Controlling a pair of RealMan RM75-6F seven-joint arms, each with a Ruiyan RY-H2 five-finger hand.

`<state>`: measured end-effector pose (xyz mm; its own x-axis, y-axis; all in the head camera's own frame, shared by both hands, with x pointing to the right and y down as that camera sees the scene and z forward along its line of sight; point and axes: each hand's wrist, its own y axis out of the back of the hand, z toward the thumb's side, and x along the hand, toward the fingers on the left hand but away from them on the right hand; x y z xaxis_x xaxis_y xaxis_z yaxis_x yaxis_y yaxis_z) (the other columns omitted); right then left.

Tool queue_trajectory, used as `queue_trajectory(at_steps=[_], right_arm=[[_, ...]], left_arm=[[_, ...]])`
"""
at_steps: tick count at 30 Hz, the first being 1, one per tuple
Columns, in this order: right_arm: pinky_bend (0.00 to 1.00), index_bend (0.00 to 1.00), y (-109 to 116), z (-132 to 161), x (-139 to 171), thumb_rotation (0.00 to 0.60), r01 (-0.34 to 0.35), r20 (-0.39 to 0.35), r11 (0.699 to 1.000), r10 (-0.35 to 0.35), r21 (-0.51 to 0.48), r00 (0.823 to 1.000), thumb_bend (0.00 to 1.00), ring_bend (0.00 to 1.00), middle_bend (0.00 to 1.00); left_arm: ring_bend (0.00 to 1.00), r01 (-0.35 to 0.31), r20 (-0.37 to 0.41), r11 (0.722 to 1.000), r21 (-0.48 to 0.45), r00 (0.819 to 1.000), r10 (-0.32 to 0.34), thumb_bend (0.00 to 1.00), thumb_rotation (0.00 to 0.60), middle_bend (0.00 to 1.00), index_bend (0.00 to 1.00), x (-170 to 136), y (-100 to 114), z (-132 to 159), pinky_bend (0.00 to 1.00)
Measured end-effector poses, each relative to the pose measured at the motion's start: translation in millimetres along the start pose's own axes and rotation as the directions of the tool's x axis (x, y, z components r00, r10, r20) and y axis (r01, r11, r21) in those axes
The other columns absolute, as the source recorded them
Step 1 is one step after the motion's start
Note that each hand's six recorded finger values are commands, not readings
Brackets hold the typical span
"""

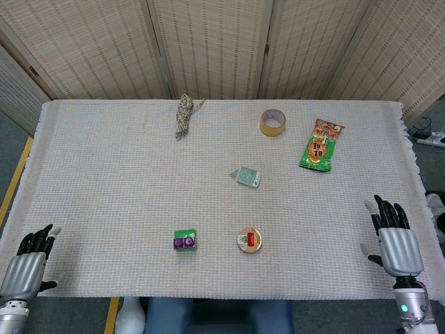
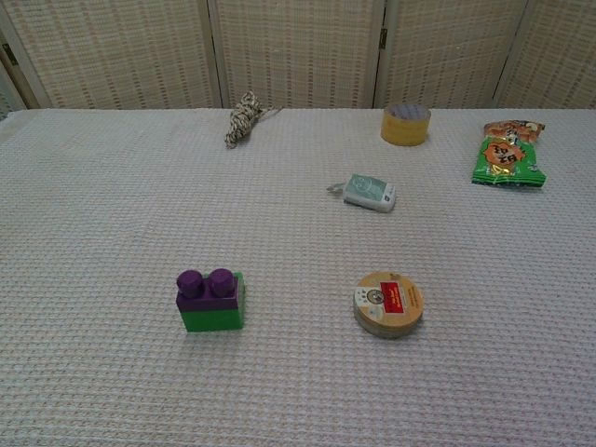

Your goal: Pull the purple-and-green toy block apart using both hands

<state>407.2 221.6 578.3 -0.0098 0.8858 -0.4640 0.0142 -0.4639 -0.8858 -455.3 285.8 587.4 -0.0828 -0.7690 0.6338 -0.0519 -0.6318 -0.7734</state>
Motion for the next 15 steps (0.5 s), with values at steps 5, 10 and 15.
queue_trajectory(at_steps=[5,10,15], right_arm=[[0.0,0.0,-1,0,1,0.6,-0.005,-0.003,1.0,0.005,0.001,1.0,0.29,0.0,0.0],[0.0,0.0,2,-1,6,0.6,0.008,-0.004,1.0,-0.008,-0.001,1.0,0.29,0.0,0.0],[0.0,0.0,9,-3,13,0.6,0.038,0.004,0.999,-0.038,-0.014,0.999,0.29,0.0,0.0]], left_arm=[[0.0,0.0,0.006,1.0,0.002,1.0,0.0,0.27,0.6,0.0,0.0,0,0,2,0.03],[0.0,0.006,0.05,1.0,-0.015,0.999,-0.005,0.27,0.6,0.0,0.0,0,-2,12,0.03],[0.0,0.006,0.147,0.997,-0.074,0.989,0.005,0.27,0.6,0.0,0.0,5,-4,31,0.04]])
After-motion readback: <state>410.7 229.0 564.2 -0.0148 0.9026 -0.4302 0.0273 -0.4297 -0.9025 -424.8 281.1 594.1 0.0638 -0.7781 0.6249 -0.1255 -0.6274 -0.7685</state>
